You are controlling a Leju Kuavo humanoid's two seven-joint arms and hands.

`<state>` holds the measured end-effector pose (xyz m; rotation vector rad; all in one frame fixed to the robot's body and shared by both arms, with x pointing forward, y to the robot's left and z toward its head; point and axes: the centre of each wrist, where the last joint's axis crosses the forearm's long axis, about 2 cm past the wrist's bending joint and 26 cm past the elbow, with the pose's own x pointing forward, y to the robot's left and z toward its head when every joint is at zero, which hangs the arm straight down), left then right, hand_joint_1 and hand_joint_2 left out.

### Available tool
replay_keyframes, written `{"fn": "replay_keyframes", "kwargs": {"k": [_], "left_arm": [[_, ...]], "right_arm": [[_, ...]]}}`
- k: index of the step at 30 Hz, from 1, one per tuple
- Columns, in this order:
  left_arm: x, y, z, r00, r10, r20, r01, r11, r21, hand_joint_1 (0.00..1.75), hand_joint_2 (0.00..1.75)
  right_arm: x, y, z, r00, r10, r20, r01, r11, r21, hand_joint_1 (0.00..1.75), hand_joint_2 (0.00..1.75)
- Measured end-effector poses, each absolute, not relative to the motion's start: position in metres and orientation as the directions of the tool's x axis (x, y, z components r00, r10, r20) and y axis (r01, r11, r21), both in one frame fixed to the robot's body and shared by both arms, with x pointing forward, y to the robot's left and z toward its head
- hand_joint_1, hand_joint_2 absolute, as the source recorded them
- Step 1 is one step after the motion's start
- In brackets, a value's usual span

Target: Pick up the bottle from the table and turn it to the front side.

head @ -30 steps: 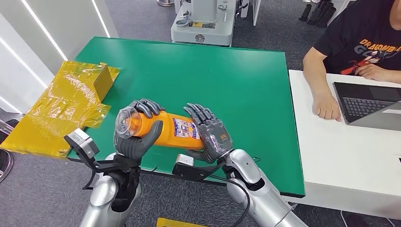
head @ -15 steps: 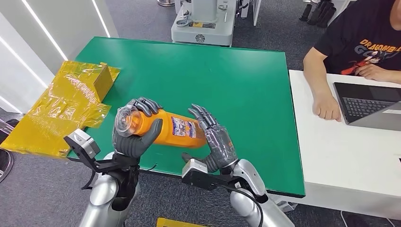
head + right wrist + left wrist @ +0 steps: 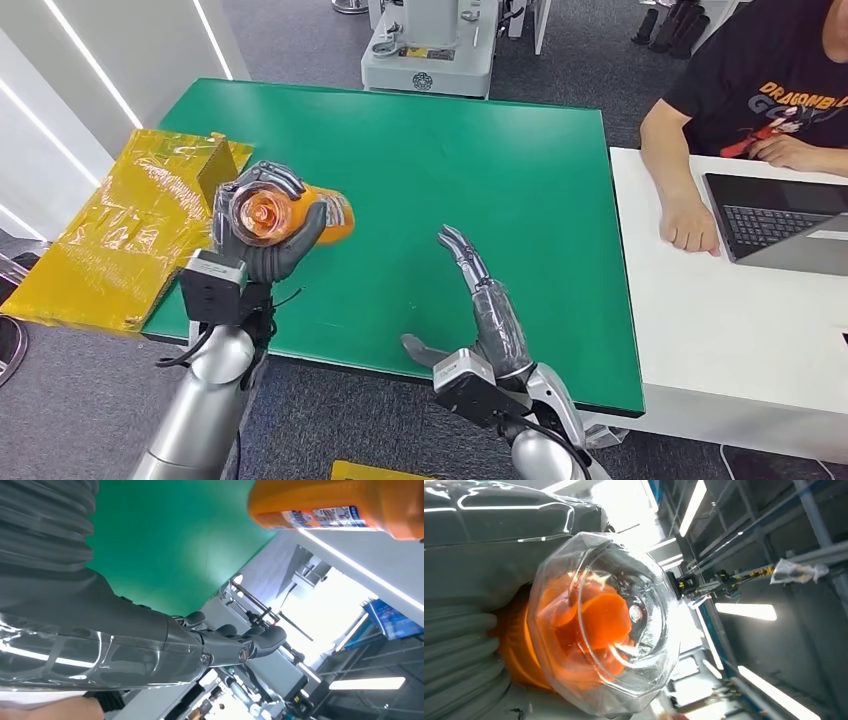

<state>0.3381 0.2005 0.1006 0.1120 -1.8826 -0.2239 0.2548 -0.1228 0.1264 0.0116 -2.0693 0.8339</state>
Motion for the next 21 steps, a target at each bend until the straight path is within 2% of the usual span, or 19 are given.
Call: {"fn": "replay_keyframes", "kwargs": {"k": [3,7,12,16,21], "left_arm": [[0.351,0.221,0.105,-0.323,-0.357,0.877,0.029,0.922,0.386,1.75,1.75],[0.366,0.254,0.111,-0.312,-0.58,0.752,0.036,0.784,0.62,1.75,1.75],[0.386,0.297,0.121,-0.336,-0.826,0.453,-0.012,0.485,0.874,1.75,1.75],[0.399,0.328,0.127,-0.311,-0.914,0.262,-0.001,0.276,0.961,1.75,1.75],[0.409,0.356,0.132,-0.263,-0.965,-0.007,0.038,-0.017,0.999,1.75,1.75]], "right_arm": [[0.253,-0.124,0.126,-0.612,0.281,0.739,-0.307,0.777,-0.55,0.0,1.75],[0.252,-0.125,0.125,-0.61,0.271,0.745,-0.322,0.773,-0.546,0.0,1.75],[0.251,-0.126,0.124,-0.612,0.262,0.746,-0.334,0.769,-0.544,0.0,1.75],[0.251,-0.127,0.126,-0.615,0.257,0.746,-0.333,0.772,-0.541,0.0,1.75],[0.25,-0.128,0.128,-0.62,0.251,0.743,-0.337,0.771,-0.541,0.0,1.75]]}}
